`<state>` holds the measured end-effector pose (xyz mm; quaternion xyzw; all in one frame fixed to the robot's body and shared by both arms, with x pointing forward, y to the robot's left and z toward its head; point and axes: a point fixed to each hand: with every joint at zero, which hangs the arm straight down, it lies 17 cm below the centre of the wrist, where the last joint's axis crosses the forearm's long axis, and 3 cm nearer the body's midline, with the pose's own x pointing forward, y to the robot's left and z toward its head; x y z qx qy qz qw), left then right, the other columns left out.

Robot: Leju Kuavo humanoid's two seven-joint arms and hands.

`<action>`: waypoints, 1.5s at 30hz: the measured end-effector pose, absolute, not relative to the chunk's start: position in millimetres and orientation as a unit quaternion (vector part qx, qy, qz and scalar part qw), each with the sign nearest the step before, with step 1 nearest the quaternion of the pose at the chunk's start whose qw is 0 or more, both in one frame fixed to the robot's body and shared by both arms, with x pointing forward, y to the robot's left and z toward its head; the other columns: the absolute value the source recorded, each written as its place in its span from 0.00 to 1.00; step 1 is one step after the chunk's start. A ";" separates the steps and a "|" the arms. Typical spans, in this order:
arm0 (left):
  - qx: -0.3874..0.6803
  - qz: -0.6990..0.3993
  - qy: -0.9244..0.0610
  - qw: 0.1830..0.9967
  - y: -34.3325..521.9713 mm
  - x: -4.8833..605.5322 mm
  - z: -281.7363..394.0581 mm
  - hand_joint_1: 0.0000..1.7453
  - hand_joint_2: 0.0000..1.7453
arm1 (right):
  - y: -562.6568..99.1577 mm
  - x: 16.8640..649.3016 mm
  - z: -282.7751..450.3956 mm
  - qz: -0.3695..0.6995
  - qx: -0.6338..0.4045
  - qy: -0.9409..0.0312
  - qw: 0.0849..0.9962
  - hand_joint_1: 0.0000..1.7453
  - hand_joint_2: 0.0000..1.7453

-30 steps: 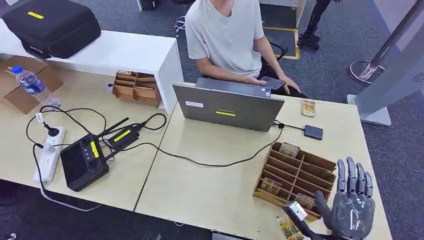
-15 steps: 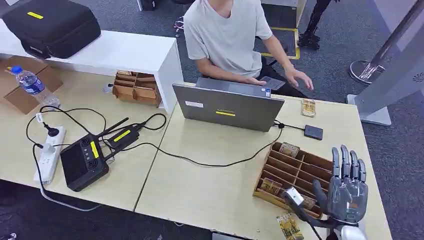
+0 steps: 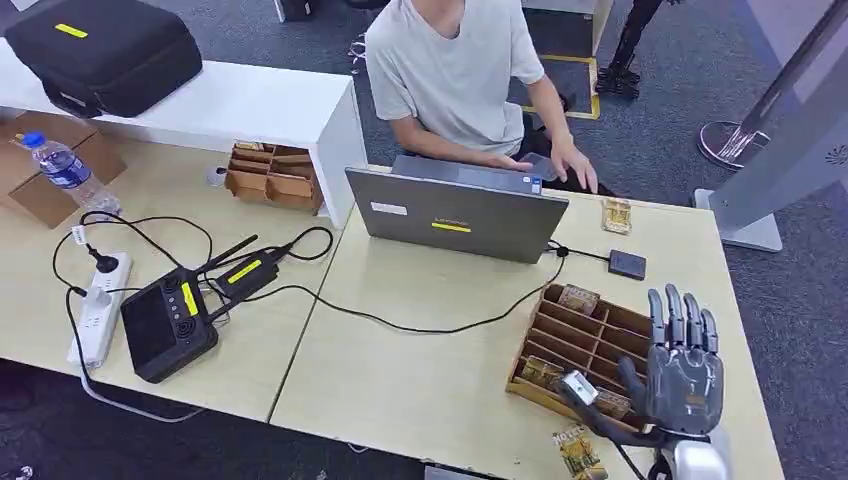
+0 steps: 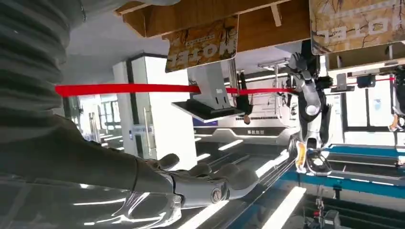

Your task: Pass the card to the sensor for recognition and then transmit it.

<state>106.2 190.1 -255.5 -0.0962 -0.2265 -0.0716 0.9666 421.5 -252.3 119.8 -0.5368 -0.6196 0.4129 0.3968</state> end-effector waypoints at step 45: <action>-0.099 -0.071 -0.227 0.966 186.5 106.1 -254.9 0.00 1.00 | -250.0 429.5 130.7 0.423 -0.538 -0.622 0.382 1.00 1.00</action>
